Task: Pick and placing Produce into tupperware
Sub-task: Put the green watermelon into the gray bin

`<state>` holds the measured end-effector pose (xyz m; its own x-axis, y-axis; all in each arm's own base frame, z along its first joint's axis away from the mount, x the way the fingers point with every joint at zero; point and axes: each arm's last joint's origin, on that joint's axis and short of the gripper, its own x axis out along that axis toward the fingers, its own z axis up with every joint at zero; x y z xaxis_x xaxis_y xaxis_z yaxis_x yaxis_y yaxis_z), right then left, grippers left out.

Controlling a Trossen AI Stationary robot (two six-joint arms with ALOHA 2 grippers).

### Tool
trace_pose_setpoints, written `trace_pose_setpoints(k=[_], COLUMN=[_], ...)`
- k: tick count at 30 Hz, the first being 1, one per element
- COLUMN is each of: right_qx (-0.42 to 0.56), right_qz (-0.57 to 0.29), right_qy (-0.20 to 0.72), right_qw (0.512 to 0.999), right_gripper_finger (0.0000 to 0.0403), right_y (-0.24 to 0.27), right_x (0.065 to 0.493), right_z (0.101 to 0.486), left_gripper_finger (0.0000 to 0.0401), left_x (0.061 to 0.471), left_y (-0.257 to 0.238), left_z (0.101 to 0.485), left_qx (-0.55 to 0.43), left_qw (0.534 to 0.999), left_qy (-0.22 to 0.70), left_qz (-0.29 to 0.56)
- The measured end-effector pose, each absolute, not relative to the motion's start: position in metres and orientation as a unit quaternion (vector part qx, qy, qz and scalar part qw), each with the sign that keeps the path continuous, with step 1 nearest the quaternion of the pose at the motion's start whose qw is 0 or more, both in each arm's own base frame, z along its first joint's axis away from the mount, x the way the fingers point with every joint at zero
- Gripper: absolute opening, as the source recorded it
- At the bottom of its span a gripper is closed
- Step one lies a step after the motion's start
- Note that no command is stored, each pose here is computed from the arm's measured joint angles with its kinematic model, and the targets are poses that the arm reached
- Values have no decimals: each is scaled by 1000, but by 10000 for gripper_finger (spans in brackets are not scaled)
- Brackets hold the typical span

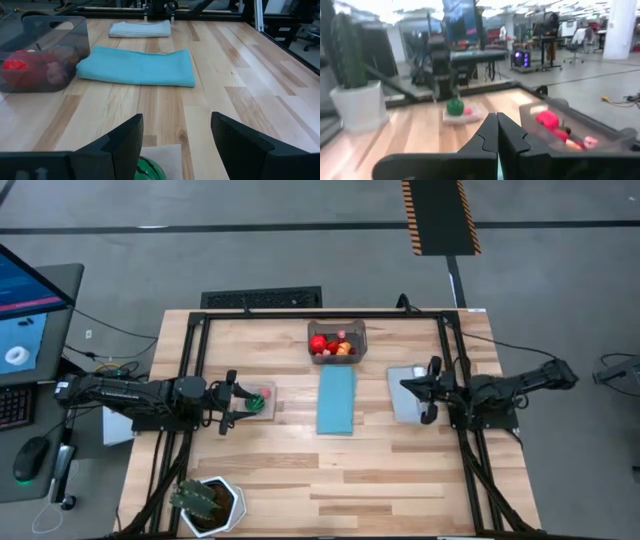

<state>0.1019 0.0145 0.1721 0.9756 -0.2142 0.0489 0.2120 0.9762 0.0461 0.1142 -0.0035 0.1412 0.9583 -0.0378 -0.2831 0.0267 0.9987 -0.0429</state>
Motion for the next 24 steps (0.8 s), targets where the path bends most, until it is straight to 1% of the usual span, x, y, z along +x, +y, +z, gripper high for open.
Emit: trace_pose_setpoints(k=[2, 4, 8, 12, 24], right_qx=[13, 15, 10, 18, 21], right_qz=[-101, -99, -121, -123, -120], right_qy=[-22, -41, -30, -17, -11], right_qw=[995, 994, 992, 992, 992], right_gripper_finger=[15, 15, 33, 48, 49], right_y=[15, 15, 14, 14, 15], right_x=[96, 93, 93, 96, 96], right_z=[170, 174, 172, 169, 168], left_gripper_finger=[224, 224, 224, 224, 224], left_x=[114, 114, 114, 114, 114], left_y=[-4, -4, -4, -4, -3], left_z=[141, 141, 141, 141, 141], left_qx=[-21, -20, -21, -19, -21], left_qw=[989, 989, 989, 989, 989], left_qy=[144, 143, 143, 143, 143], left_qz=[-16, -16, -16, -16, -16])
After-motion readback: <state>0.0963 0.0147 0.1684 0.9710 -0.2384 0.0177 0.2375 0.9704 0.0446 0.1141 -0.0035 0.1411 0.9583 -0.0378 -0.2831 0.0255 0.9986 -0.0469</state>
